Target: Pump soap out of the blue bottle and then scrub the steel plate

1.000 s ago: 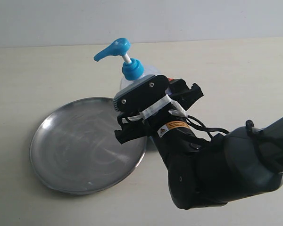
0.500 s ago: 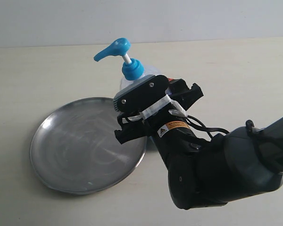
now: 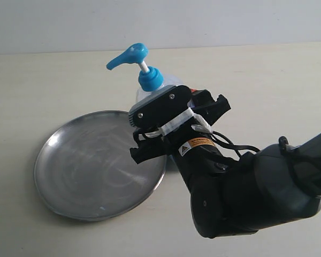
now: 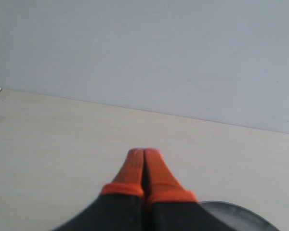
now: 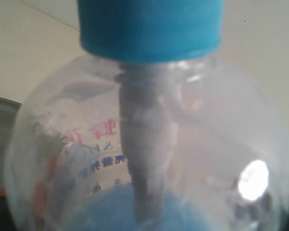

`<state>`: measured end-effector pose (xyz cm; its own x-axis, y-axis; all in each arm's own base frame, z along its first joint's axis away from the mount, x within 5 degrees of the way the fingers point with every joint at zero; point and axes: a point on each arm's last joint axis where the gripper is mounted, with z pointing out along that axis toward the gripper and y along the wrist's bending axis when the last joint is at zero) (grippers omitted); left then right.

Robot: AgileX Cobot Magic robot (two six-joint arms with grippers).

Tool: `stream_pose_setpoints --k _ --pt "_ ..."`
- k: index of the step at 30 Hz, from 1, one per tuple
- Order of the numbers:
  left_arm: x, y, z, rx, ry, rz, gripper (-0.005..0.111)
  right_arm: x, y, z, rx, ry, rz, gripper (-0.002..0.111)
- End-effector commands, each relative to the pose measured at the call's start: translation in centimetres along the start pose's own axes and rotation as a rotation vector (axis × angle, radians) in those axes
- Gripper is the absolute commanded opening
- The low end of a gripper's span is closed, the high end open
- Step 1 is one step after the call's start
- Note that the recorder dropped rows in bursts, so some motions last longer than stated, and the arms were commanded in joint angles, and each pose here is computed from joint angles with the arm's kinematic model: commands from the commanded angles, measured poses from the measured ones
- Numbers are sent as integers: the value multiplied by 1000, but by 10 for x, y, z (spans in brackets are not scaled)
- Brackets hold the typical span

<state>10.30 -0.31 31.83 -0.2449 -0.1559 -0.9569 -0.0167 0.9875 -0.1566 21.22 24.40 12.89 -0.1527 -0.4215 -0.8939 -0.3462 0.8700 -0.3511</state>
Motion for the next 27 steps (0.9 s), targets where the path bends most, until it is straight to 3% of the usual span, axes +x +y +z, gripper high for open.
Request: stream_pose_setpoints --k 1,5,8,15,27 --pt "-2 0 0 0 -7 0 0 -4 1 0 -10 -29 -3 0" --pt "0 0 2 -2 22 -13 0 -4 1 0 -10 -29 -3 0" --pt "12 -1 14 -6 175 -25 0 -4 1 0 -10 -29 -3 0" --pt "26 -23 38 216 370 -7 0 -4 1 0 -10 -29 -3 0" --pt "7 -36 67 310 536 36 0 -4 2 0 -13 -25 -3 0"
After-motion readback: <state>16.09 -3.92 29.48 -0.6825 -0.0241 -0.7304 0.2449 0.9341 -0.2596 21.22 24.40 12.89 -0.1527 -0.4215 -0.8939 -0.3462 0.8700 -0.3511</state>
